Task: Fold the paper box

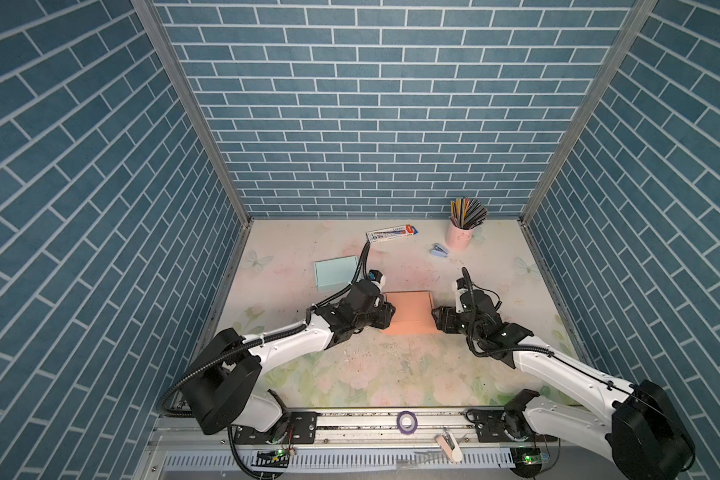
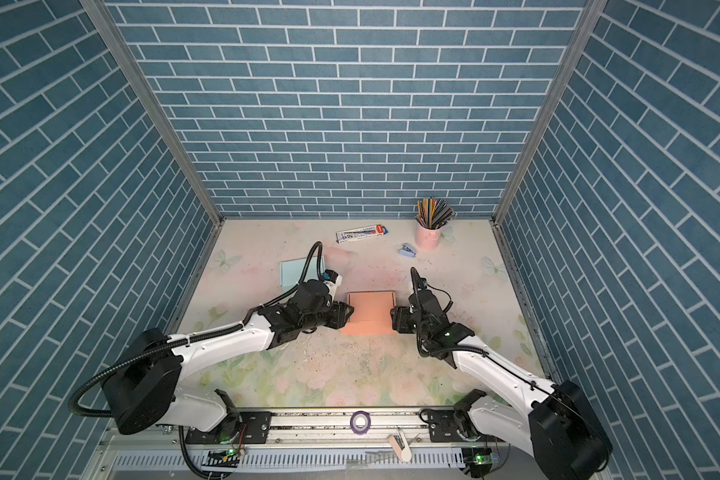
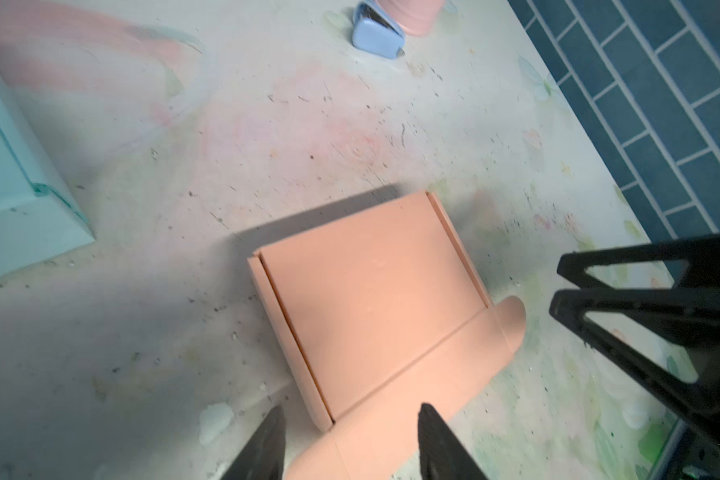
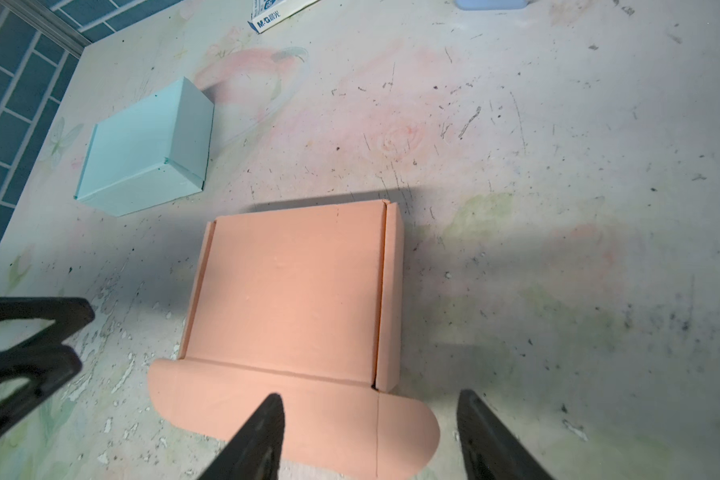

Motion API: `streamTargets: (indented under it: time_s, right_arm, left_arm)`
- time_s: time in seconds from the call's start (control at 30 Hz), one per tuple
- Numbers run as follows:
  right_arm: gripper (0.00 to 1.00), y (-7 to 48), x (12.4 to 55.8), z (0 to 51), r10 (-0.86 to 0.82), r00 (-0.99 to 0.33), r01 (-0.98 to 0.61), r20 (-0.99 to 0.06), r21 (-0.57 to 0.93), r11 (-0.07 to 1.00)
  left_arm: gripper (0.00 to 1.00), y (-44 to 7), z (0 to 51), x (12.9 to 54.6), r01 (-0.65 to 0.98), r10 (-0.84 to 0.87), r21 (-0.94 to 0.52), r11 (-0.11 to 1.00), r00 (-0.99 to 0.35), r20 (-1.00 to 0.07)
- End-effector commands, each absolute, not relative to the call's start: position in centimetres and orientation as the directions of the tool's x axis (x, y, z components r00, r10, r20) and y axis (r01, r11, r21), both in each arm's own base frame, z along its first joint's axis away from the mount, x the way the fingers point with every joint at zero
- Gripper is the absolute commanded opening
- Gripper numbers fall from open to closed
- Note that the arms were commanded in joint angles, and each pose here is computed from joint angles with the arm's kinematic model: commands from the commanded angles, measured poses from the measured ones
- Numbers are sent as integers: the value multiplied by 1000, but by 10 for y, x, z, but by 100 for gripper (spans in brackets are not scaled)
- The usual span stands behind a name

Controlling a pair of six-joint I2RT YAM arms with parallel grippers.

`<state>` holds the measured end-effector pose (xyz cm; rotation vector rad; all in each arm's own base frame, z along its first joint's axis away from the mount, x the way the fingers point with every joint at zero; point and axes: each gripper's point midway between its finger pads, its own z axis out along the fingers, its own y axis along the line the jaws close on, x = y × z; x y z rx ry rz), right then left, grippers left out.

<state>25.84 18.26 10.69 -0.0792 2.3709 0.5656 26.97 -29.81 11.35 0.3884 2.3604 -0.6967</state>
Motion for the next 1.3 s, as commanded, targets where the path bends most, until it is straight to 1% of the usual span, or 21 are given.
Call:
streamTargets:
  time_s: [0.0, 0.3, 0.5, 0.8, 1.07, 1.1, 1.27]
  right_arm:
    - [67, 184, 245, 108, 54, -799, -228, -599, 384, 895]
    - [67, 202, 233, 91, 14, -851, -253, -524, 434, 865]
    - [67, 210, 237, 83, -1, -859, -261, -513, 435, 862]
    - [67, 209, 238, 71, -8, -867, -249, -498, 420, 873]
    - [68, 221, 242, 69, 5, -875, -251, -484, 462, 851]
    - [68, 222, 242, 68, 8, -878, -249, -479, 470, 847]
    - [67, 229, 241, 69, 12, -881, -254, -473, 494, 832]
  left_arm:
    - [53, -294, 99, 250, 419, 132, -368, 830, -788, -601]
    - [56, -298, 89, 242, 407, 123, -407, 818, -815, -567]
    - [57, -303, 80, 239, 398, 112, -442, 804, -832, -544]
    - [57, -306, 64, 236, 380, 110, -456, 805, -851, -514]
    - [57, -313, 65, 238, 372, 79, -494, 786, -853, -516]
    - [57, -309, 57, 234, 365, 84, -494, 789, -861, -502]
    - [57, -312, 51, 232, 355, 70, -518, 778, -869, -490]
